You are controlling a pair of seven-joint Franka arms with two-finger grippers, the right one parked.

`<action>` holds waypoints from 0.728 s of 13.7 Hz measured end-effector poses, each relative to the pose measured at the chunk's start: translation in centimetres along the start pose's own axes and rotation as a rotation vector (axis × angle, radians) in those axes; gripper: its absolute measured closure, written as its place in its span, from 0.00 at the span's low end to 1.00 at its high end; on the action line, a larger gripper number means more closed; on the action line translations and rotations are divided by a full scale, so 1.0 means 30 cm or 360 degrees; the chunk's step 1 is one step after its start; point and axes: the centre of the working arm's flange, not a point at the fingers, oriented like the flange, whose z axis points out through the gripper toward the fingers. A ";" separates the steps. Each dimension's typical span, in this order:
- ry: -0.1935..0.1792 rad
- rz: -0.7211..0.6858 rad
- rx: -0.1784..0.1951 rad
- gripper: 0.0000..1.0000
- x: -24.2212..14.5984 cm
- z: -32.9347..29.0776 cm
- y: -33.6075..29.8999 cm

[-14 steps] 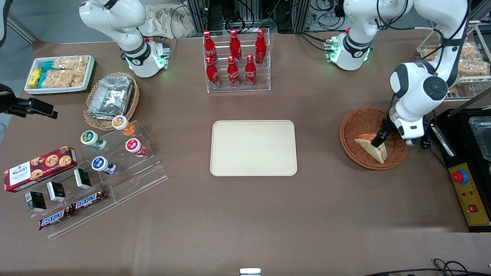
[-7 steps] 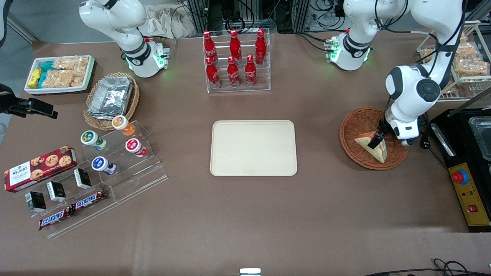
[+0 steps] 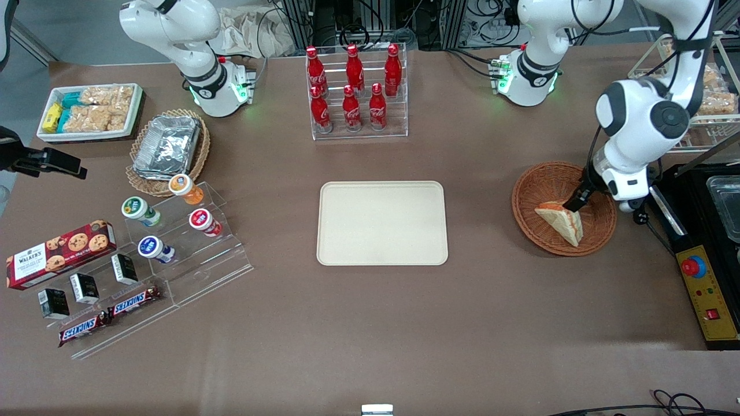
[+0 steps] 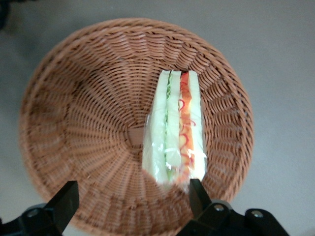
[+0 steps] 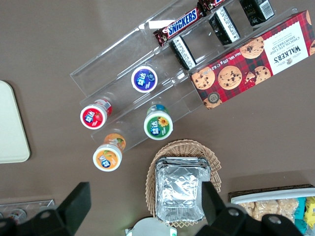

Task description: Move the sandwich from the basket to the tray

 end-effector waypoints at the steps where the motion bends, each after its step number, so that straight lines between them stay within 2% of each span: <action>1: -0.0020 0.0006 0.0021 0.00 -0.002 -0.063 0.002; 5: -0.0075 0.0036 0.0090 0.00 0.009 -0.431 0.051; 7: -0.0057 0.0045 0.0077 0.00 0.020 -0.601 0.074; 10: -0.0030 0.0045 0.0047 0.00 0.026 -0.660 0.086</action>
